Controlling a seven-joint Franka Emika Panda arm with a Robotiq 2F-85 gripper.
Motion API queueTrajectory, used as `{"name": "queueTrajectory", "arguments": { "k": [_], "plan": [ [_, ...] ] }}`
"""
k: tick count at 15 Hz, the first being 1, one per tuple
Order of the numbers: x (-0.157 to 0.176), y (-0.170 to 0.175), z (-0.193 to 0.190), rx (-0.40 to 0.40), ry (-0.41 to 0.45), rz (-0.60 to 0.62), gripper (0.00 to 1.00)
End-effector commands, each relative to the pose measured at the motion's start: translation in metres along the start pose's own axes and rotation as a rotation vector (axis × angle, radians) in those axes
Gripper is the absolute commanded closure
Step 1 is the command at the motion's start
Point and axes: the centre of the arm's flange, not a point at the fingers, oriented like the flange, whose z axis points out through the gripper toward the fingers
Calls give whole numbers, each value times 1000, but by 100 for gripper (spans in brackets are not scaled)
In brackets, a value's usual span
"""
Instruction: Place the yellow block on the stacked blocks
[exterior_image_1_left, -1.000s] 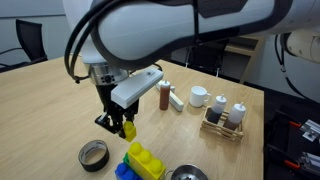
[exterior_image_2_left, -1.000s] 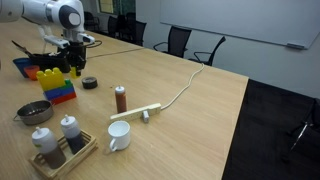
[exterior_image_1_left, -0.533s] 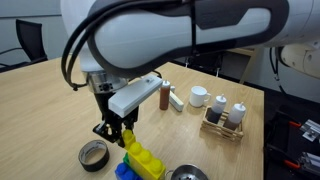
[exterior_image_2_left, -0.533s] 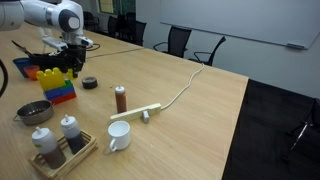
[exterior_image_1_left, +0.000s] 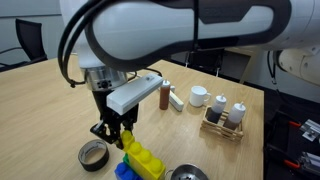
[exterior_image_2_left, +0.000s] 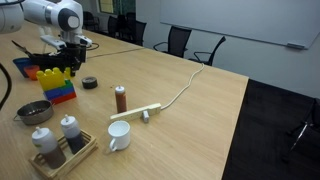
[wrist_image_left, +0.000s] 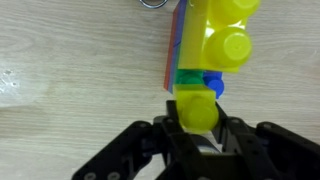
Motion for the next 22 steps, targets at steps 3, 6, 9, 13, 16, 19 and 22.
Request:
{"name": "queueTrajectory", "arguments": {
  "k": [3,6,9,13,16,19,22],
  "plan": [
    [30,-19,-1,38,-27,14,90],
    [31,-21,12,53,-41,11,90],
    [31,-22,20,57,-52,12,90],
    [30,-22,24,62,-51,17,90],
    [30,-20,32,71,-39,19,90],
    [34,-14,41,79,0,27,90],
    [38,-6,48,94,43,43,90]
  ]
}}
